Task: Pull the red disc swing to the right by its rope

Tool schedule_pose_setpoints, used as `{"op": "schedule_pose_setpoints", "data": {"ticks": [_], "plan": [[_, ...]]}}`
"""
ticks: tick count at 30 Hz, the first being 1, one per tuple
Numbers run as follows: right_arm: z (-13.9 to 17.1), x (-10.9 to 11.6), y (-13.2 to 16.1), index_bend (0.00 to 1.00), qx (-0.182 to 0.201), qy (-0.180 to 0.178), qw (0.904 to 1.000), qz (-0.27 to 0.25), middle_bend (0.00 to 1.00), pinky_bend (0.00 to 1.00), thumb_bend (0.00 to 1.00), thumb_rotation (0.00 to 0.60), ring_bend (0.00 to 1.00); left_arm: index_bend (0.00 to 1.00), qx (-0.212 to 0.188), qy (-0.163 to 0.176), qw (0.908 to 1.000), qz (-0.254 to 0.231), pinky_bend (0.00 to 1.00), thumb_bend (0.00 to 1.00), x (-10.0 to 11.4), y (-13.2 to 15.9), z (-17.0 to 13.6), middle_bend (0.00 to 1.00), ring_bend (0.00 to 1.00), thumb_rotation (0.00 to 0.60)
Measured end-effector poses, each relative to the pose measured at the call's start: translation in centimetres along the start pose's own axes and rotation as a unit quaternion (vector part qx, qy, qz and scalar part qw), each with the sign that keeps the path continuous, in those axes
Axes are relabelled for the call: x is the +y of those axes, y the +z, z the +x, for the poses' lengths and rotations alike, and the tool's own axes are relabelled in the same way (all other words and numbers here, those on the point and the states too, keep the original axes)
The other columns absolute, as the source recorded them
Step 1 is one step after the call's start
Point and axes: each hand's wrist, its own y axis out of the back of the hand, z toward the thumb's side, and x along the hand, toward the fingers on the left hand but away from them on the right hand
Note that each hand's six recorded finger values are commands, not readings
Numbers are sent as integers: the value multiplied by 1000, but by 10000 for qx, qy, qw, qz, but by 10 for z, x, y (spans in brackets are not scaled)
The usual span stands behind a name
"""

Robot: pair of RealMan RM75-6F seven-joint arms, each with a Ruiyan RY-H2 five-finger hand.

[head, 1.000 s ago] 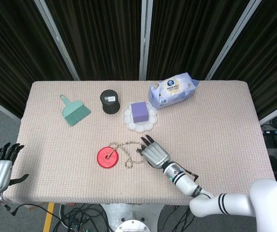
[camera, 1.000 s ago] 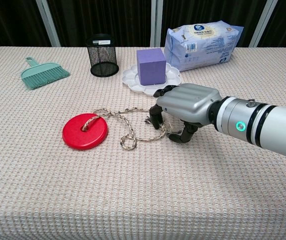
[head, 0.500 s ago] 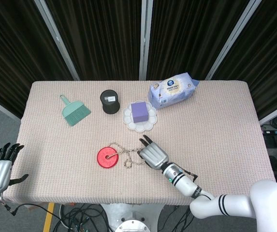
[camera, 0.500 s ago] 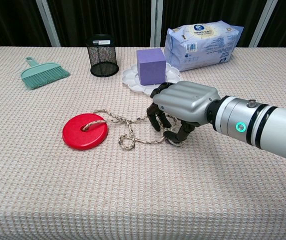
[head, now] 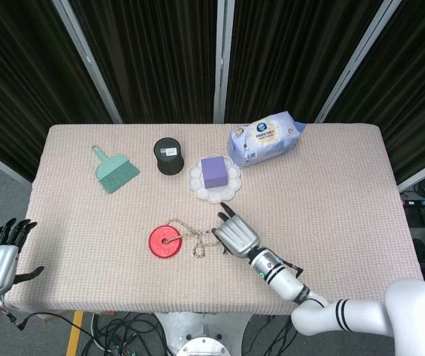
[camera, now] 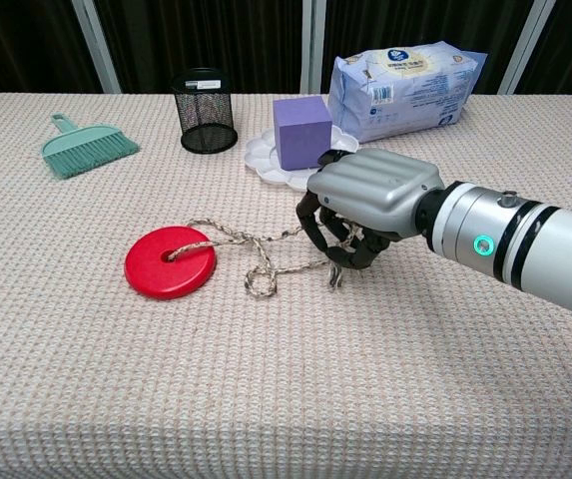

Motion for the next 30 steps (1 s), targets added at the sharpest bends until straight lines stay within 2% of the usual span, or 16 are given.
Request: {"op": "schedule_pose_setpoints", "data": {"ticks": [3,10,17,22,30], "plan": [[1,5,-3,805,-32,-132,9999,-77,805,0,444,600,267,154,-2,-2,10000,-4,134,21,-1,0,-2,118,49,600],[11,19,-20,863,-184,-396,9988,-243,843,0,477,600,289,154,-33,17,10000,-5,134,21,0,3,-1,118,50,600],[35,32,-51,929,-440,-645,9964,-345,880,0,493,600,315,154,-44,39,10000,22,134,22,3,5,1,118,49,600],[59,32,-79,978,-727,-733,9937,-443,902,0,507,600,333,154,-59,38,10000,34,134,22,3,7,3,118,50,600],[101,19,-131,984,-1286,-707,9878,-529,906,0,515,600,334,154,-75,53,9999,80,134,21,5,10,5,118,50,600]]}}
